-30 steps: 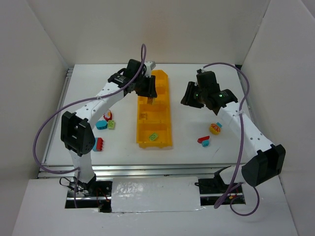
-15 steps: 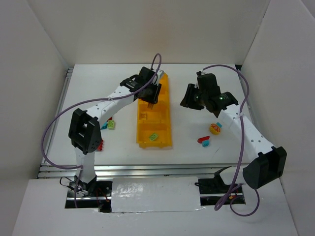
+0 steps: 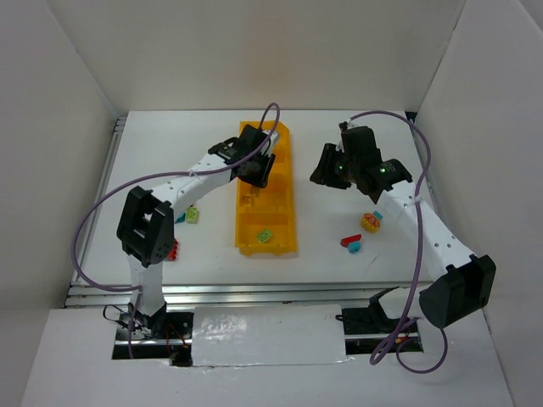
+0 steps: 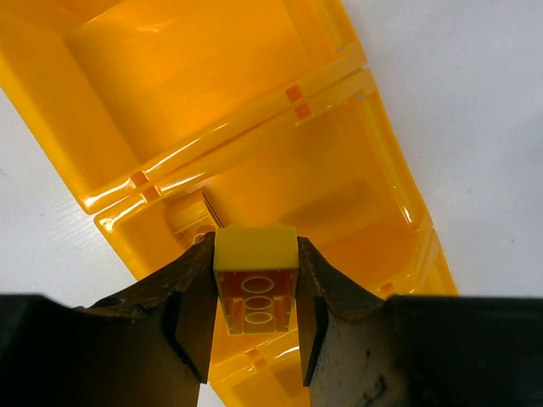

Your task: Sort the legos into containers by color

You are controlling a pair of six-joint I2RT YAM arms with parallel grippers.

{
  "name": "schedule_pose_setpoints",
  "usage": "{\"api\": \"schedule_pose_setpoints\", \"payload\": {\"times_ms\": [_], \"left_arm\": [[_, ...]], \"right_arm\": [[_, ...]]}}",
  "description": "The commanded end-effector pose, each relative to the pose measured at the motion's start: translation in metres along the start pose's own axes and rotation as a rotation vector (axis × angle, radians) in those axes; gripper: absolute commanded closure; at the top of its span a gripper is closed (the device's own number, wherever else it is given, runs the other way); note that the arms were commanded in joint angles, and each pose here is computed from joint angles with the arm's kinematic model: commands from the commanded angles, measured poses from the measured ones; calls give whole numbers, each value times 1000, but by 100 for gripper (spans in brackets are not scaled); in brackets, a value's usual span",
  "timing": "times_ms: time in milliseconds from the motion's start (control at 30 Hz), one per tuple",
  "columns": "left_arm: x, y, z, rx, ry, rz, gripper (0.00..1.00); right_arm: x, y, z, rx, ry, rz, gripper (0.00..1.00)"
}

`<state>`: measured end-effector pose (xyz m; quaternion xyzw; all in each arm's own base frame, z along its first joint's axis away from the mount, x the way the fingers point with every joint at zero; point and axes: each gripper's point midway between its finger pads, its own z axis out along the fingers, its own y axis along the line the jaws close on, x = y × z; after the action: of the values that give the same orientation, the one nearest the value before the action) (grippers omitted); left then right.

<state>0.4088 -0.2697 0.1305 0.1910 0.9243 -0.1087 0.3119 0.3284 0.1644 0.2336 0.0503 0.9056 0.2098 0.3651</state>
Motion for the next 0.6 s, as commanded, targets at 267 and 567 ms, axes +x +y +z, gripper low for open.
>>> {"api": "schedule_pose_setpoints", "payload": {"times_ms": [267, 567], "left_arm": [[-9, -9, -20, 34, -63, 10, 80], [-12, -5, -22, 16, -68, 19, 79]], "right_arm": [[-23, 17, -22, -82, -113, -9, 100], [-23, 17, -27, -89, -122, -8, 100]]}}
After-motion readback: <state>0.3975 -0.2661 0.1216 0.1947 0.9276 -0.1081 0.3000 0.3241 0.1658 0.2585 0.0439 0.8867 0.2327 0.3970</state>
